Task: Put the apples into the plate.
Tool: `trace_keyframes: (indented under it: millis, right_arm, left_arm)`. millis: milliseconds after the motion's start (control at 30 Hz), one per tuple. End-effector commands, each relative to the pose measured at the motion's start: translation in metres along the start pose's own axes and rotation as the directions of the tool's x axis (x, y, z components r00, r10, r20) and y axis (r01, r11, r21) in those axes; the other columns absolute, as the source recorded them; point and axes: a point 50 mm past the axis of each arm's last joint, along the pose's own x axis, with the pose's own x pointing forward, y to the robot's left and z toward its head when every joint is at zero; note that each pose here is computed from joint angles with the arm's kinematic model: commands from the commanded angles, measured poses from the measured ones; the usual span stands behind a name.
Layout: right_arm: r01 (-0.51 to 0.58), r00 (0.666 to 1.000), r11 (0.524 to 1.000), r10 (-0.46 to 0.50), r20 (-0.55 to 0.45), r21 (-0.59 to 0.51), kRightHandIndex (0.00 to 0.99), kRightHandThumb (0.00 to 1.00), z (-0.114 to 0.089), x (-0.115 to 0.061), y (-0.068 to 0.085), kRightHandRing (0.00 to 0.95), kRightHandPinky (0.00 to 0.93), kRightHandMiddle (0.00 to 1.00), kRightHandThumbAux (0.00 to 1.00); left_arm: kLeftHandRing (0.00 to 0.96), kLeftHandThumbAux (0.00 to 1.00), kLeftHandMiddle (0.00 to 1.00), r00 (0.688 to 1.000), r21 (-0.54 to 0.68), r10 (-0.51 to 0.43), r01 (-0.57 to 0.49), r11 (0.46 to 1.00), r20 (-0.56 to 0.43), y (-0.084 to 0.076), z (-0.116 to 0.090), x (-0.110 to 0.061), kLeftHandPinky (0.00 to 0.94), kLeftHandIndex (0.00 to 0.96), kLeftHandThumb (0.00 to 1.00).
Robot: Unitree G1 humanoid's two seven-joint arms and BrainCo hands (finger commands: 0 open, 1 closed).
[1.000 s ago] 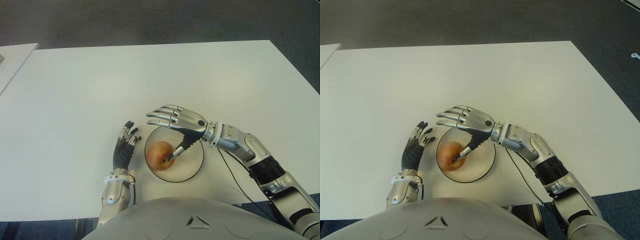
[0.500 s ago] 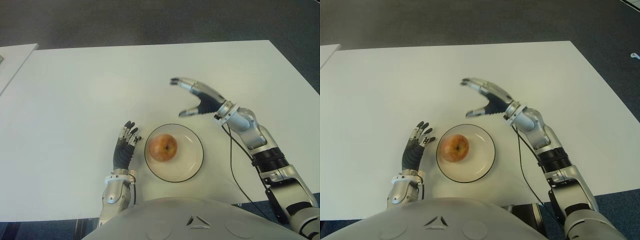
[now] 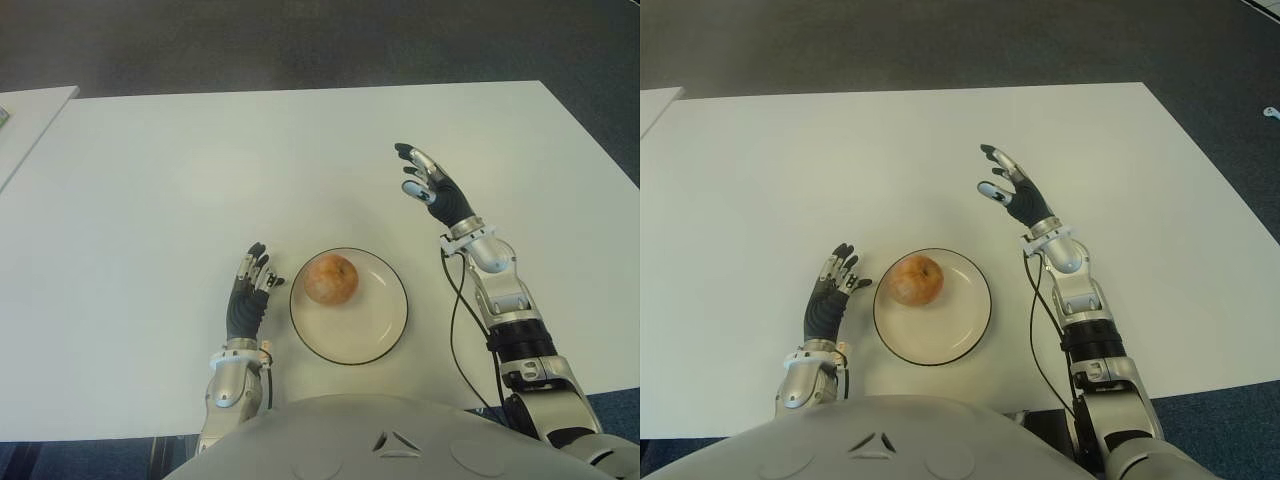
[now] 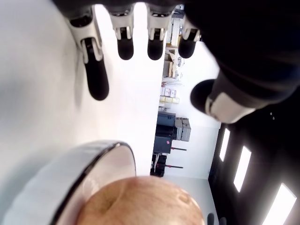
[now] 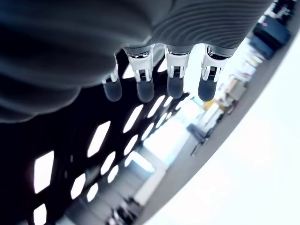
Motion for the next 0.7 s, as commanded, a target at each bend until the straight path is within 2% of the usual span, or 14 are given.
trace_keyframes:
  millis: [33, 133, 267, 400, 500, 567, 700]
  right_arm:
    - [0.079, 0.992, 0.987, -0.063, -0.112, 0.139, 0.000, 0.149, -0.022, -0.018, -0.004, 0.000, 0.000, 0.000, 0.351]
    - [0.177, 0.975, 0.949, -0.133, -0.176, 0.262, 0.003, 0.143, -0.036, -0.031, -0.004, 0.000, 0.000, 0.000, 0.399]
    - [0.268, 0.953, 0.898, -0.195, -0.232, 0.349, 0.021, 0.145, -0.047, -0.045, -0.002, 0.000, 0.000, 0.000, 0.434]
    - [0.376, 0.919, 0.813, -0.265, -0.292, 0.445, 0.061, 0.146, -0.049, -0.052, 0.007, 0.000, 0.000, 0.005, 0.437]
    - [0.410, 0.905, 0.773, -0.282, -0.318, 0.484, 0.100, 0.149, -0.047, -0.057, 0.015, 0.001, 0.017, 0.041, 0.431]
    - [0.425, 0.898, 0.747, -0.279, -0.339, 0.511, 0.120, 0.153, -0.048, -0.071, 0.026, 0.013, 0.043, 0.067, 0.431]
    - [0.424, 0.897, 0.739, -0.262, -0.357, 0.524, 0.146, 0.166, -0.053, -0.086, 0.034, 0.064, 0.107, 0.115, 0.450]
  left_arm:
    - [0.048, 0.485, 0.046, 0.999, -0.025, 0.049, -0.050, 0.998, -0.019, 0.000, -0.012, -0.008, 0.122, 0.055, 0.151]
    - [0.041, 0.459, 0.041, 0.998, -0.047, 0.067, -0.067, 0.997, 0.016, 0.001, -0.013, -0.009, 0.116, 0.057, 0.149]
    - [0.039, 0.454, 0.041, 0.996, -0.057, 0.078, -0.075, 0.996, 0.051, 0.002, -0.014, -0.010, 0.110, 0.056, 0.148]
    - [0.033, 0.457, 0.036, 0.993, -0.071, 0.074, -0.067, 0.995, 0.096, 0.001, -0.013, -0.011, 0.100, 0.053, 0.148]
    - [0.034, 0.460, 0.031, 0.991, -0.071, 0.071, -0.063, 0.995, 0.112, 0.002, -0.014, -0.012, 0.106, 0.048, 0.144]
    - [0.035, 0.463, 0.030, 0.991, -0.059, 0.067, -0.060, 0.996, 0.118, 0.004, -0.016, -0.011, 0.107, 0.046, 0.139]
    - [0.032, 0.477, 0.027, 0.990, -0.042, 0.064, -0.059, 0.997, 0.124, 0.007, -0.017, -0.011, 0.095, 0.041, 0.124]
